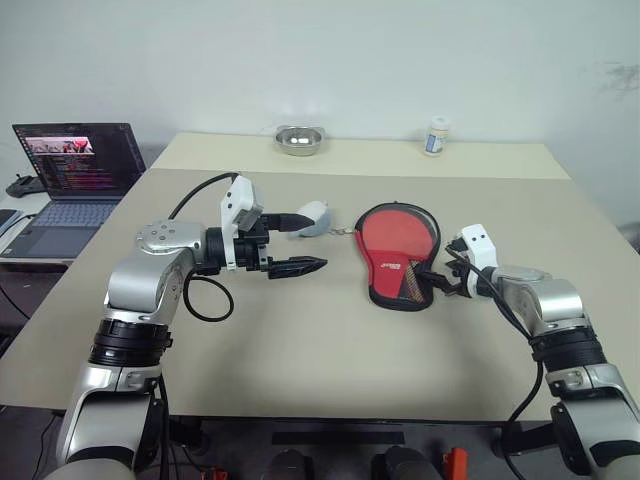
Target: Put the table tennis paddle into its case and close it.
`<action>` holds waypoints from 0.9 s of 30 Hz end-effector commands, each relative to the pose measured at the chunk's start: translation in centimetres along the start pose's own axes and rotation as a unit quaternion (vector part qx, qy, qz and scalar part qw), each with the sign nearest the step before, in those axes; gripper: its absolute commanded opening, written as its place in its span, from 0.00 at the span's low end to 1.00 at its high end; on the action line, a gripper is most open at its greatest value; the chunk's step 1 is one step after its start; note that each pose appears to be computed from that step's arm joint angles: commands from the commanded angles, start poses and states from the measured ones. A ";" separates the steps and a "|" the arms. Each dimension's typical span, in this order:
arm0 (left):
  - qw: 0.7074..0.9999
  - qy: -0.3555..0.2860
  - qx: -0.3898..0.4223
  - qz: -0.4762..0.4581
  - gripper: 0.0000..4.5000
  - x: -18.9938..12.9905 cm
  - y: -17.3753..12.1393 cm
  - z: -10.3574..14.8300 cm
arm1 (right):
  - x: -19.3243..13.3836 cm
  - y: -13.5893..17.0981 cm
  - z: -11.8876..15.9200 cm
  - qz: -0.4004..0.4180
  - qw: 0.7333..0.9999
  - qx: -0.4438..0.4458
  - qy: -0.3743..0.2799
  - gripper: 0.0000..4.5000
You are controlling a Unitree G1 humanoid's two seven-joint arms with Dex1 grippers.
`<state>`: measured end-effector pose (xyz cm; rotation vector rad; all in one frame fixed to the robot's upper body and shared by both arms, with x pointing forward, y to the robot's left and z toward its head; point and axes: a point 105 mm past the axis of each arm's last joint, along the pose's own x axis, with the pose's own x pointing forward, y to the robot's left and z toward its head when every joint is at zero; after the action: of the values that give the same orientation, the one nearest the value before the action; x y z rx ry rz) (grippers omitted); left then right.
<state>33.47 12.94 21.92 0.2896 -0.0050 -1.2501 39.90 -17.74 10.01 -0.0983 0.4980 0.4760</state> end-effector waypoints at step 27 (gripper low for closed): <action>0.999 0.041 0.022 0.000 1.00 -2.5 -0.6 -2.0 | 3.9 9.9 1.6 0.156 0.986 -0.054 0.013 0.51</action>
<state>32.69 14.81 19.58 0.3402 0.0651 -1.2440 40.56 -10.23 9.19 -0.1684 0.5203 0.6811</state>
